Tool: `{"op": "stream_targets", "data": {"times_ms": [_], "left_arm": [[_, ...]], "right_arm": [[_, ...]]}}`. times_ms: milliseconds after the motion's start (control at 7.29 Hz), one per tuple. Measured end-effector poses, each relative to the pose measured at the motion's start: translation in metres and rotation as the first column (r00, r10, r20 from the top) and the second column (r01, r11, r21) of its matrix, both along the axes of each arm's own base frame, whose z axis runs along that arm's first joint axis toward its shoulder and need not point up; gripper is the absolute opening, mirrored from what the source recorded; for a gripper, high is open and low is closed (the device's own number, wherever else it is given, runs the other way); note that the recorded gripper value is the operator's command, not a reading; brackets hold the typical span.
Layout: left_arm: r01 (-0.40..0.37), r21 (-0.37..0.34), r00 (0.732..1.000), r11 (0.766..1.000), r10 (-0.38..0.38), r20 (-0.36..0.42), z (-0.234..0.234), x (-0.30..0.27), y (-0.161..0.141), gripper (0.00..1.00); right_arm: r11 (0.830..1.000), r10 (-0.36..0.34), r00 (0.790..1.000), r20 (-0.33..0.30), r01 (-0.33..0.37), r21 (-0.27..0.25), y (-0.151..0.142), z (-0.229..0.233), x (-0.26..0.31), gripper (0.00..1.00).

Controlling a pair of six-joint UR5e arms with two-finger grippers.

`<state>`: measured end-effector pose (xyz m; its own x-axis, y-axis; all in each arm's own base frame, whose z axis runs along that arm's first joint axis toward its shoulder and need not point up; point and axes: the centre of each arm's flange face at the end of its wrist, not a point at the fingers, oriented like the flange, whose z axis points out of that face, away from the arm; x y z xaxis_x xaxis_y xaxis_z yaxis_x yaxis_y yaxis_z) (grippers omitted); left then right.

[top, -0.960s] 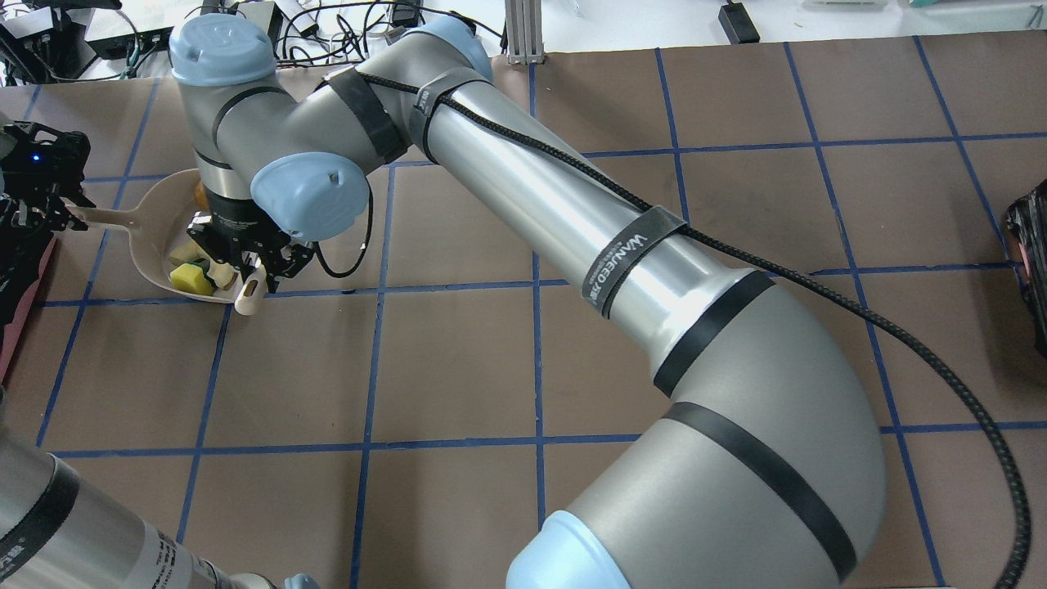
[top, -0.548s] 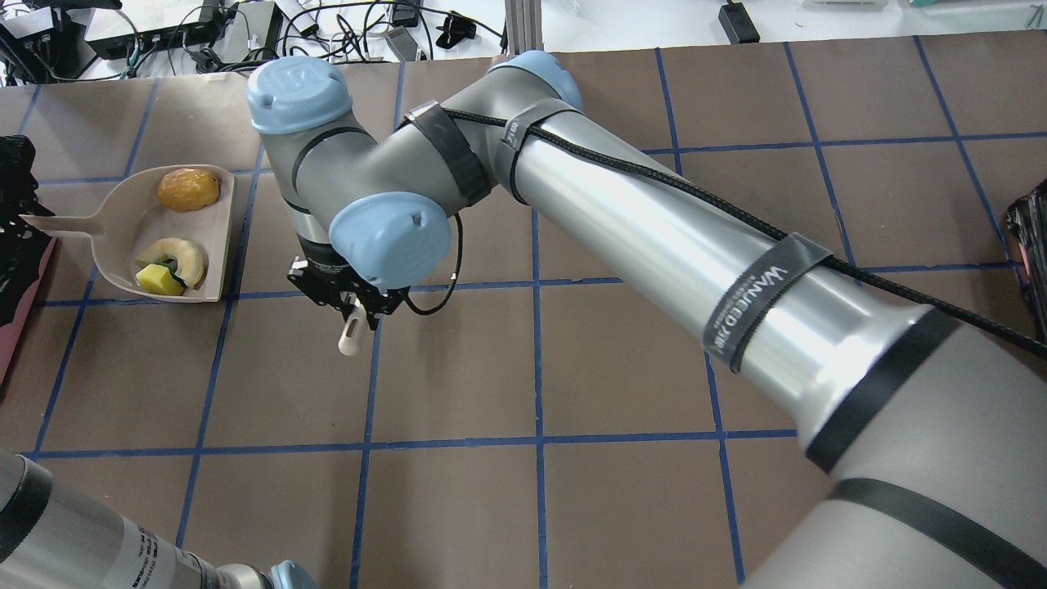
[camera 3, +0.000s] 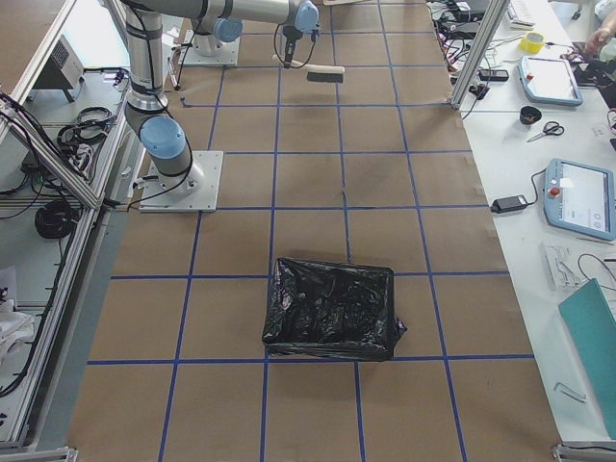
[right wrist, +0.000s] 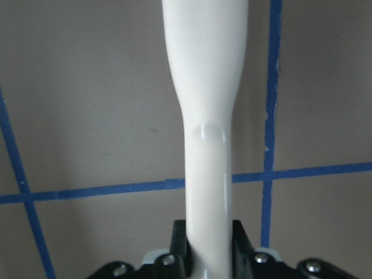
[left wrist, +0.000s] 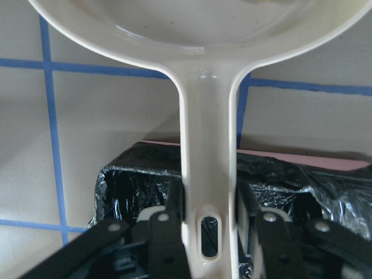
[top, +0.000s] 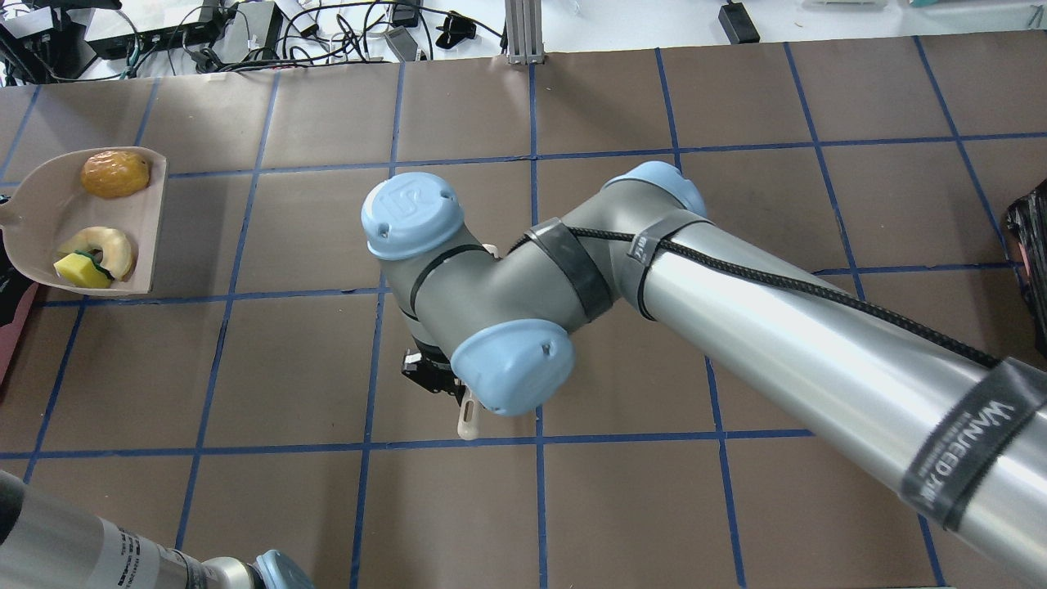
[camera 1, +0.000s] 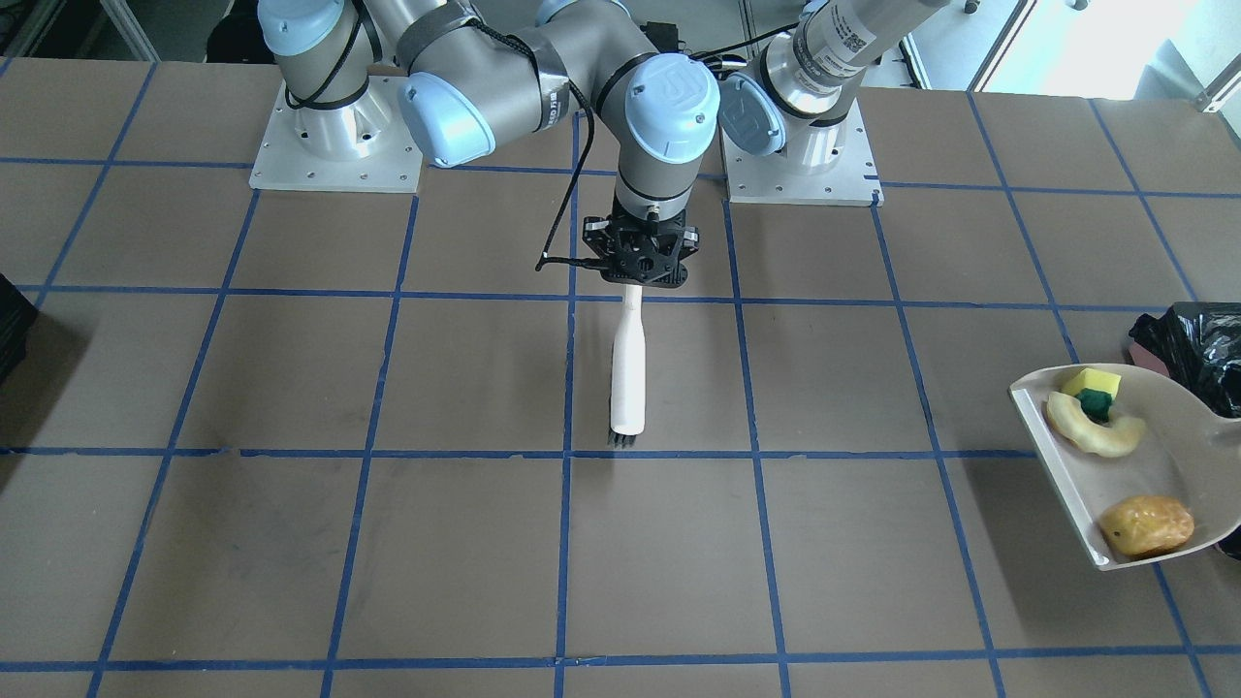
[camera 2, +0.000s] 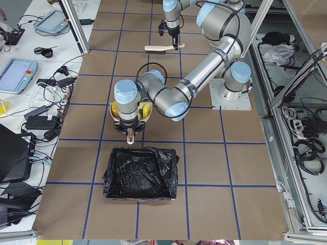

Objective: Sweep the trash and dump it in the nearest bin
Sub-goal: 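Lift the dustpan toward the bin with the left gripper while the right withdraws, then tip the dustpan over the black bin with the left gripper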

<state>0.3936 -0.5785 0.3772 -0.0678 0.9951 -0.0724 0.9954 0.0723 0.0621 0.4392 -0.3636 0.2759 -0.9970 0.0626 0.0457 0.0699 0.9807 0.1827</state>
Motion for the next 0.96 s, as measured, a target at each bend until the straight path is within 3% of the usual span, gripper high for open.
{"op": "stream_targets", "data": {"times_ms": [274,686,960], "left_arm": [[-0.007,-0.004,1.000,1.000,0.007,0.001,0.031,0.032,0.006,0.00],[-0.052,-0.039,0.998,0.998,0.053,0.027,0.048,0.089,0.015,0.00],[-0.025,-0.054,0.998,0.998,0.028,0.055,0.051,0.128,0.021,0.00]], "right_arm": [[0.999,0.016,1.000,0.015,-0.016,-0.029,0.038,-0.023,-0.031,0.00],[0.998,0.039,0.999,0.026,-0.038,-0.045,0.050,-0.032,-0.045,0.00],[0.998,0.051,0.998,0.025,-0.051,-0.035,0.055,-0.037,-0.057,0.00]]}}
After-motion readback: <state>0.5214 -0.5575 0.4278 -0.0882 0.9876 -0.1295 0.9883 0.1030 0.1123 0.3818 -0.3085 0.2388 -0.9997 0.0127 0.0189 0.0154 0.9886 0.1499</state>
